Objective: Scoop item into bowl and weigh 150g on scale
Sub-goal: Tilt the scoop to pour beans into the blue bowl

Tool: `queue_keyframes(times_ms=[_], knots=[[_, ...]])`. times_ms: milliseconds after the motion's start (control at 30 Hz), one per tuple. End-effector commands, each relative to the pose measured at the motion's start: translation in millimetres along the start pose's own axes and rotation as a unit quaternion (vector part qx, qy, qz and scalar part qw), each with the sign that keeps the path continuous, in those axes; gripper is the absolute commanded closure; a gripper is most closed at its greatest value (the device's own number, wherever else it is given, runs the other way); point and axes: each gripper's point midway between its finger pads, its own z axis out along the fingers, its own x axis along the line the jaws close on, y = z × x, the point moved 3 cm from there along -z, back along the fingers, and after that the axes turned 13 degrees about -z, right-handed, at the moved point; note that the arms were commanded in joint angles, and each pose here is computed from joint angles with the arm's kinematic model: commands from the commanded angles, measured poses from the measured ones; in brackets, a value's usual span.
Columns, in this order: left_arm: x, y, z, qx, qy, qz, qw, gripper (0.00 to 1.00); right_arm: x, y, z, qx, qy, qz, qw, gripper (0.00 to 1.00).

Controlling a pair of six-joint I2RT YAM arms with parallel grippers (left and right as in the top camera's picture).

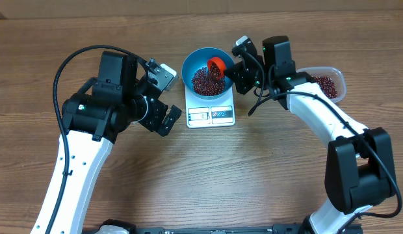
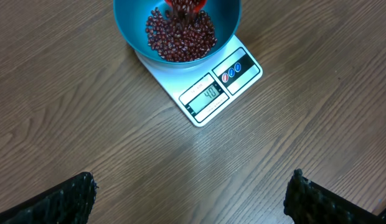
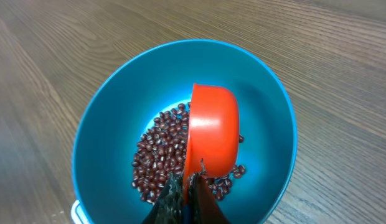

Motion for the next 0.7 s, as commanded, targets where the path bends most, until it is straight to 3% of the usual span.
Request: queue_keyframes(times_ms=[0, 667], knots=[[-4.5, 6.0, -8.1, -0.015, -0.009, -0.001, 1.000, 0.00, -0.8, 11.2, -5.6, 0.003, -0.035, -0.036, 0.999, 0.96], [-4.5, 6.0, -8.1, -0.015, -0.009, -0.001, 1.000, 0.00, 14.3, 51.0, -31.7, 0.011, -0.145, -0.133, 0.980, 0.96]])
